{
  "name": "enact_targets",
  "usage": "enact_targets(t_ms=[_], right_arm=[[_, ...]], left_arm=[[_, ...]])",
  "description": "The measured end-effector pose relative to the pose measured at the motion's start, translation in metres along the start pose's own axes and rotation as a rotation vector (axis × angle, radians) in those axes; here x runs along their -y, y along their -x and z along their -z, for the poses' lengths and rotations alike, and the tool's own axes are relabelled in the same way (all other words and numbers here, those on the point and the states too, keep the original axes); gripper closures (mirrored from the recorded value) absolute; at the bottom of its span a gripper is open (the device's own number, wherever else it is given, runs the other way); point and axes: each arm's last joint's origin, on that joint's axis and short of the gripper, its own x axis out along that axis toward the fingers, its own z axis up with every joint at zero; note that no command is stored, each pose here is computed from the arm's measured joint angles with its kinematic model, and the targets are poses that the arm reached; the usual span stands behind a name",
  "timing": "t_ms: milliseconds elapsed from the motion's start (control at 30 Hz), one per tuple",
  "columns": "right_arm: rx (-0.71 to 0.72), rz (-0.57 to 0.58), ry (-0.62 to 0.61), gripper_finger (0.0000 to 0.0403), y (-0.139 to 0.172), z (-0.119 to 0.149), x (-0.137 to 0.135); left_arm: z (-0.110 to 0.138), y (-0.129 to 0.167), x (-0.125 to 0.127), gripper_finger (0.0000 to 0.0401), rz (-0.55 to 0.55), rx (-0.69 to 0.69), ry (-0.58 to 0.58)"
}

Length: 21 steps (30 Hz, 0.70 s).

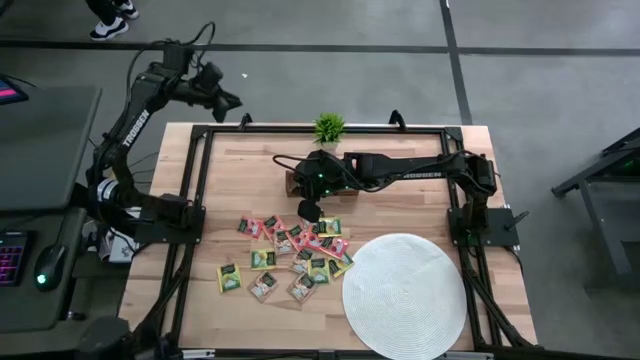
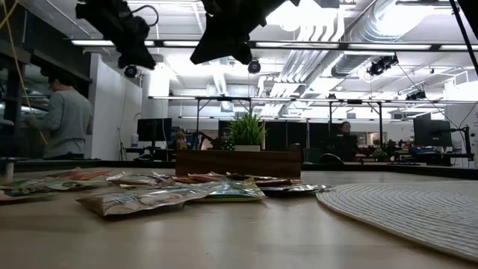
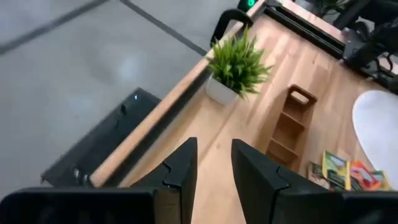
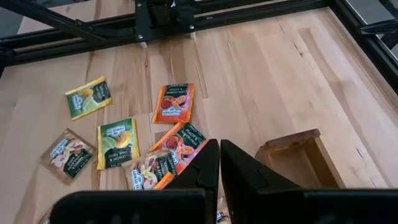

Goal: Pick & Place Tea
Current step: Put the orange tea bag into the left section of the wooden organizer

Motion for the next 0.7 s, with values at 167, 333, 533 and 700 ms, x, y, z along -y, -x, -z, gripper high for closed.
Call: enact_targets(t_ms=[167, 333, 533, 700], right_arm=[[0.000, -0.003, 0.015, 0.0391, 0.000, 0.000, 0.000], [-0.005, -0.008, 0.018, 0.0391, 0.000, 0.000, 0.000], [-0.005, -0.010, 0.019, 0.0391, 0.000, 0.000, 0.000], [-0.008, -0.029, 0.018, 0.0391, 0.000, 0.001, -0.001]], left_arm=[[0.005, -0.009, -0.005, 0.0304, 0.040, -0.055, 0.035], [0.007, -0.016, -0.010, 0.0304, 0.067, -0.071, 0.054], [0.006, -0.033, -0.013, 0.0304, 0.143, -0.089, 0.051], [0.011, -0.056, -0.014, 0.0304, 0.207, -0.170, 0.074]])
